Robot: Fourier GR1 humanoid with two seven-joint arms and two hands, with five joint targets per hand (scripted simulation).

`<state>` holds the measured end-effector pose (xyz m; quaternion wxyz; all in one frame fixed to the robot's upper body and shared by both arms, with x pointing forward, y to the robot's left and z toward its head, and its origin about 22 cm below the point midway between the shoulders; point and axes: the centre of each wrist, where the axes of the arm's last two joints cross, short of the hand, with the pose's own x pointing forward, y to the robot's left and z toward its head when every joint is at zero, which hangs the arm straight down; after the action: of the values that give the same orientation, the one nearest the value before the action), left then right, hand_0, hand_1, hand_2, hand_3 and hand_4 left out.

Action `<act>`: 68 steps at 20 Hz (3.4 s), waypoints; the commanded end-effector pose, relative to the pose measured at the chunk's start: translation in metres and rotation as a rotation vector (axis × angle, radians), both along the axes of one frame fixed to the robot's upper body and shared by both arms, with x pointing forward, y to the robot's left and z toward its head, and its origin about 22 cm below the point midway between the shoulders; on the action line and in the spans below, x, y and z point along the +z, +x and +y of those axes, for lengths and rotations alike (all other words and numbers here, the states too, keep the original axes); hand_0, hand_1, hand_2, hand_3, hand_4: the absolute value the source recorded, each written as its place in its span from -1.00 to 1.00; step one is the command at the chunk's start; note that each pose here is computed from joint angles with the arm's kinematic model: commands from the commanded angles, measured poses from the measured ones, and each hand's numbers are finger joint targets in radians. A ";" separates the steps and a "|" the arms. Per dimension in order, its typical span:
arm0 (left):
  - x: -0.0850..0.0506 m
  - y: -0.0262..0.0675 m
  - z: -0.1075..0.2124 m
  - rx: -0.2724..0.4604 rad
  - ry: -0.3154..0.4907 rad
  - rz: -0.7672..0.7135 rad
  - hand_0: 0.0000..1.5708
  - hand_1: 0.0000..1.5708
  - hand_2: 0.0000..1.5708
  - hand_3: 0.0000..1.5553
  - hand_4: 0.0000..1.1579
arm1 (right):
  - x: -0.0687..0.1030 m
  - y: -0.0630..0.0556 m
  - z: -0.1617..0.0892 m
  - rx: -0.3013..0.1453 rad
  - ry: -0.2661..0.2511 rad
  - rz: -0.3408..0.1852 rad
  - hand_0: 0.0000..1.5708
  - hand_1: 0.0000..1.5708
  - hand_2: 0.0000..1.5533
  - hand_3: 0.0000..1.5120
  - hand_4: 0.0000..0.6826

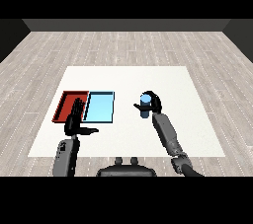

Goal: Pick the blue can and put it in the blue box

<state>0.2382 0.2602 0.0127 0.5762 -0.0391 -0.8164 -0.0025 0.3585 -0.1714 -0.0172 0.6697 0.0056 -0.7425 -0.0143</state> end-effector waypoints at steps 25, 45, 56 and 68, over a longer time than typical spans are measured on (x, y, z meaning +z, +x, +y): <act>0.007 0.0409 -0.112 -0.239 -0.091 0.173 -1.00 -1.00 -1.00 -1.00 -1.00 | 0.065 -0.036 0.015 0.177 -0.010 -0.205 0.83 0.83 0.88 0.90 0.82; -0.016 0.0500 -0.144 -0.252 -0.016 0.256 -1.00 -1.00 -1.00 -1.00 -1.00 | 0.070 -0.033 0.073 0.273 -0.032 -0.231 0.82 0.82 0.88 0.89 0.80; -0.040 0.0484 -0.161 -0.268 -0.027 0.261 -1.00 -1.00 -1.00 -1.00 -1.00 | 0.095 -0.048 0.082 0.305 -0.043 -0.263 0.82 0.82 0.88 0.88 0.83; -0.026 0.0552 -0.174 -0.283 -0.015 0.226 -1.00 -1.00 -1.00 -1.00 -1.00 | 0.064 -0.060 0.097 0.326 -0.025 -0.269 0.86 0.86 0.88 0.87 0.70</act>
<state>0.2884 0.0869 -0.0088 0.6610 -0.1556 -0.7304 -0.0741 0.3124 -0.0808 0.0554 0.5624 0.1202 -0.8114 0.1039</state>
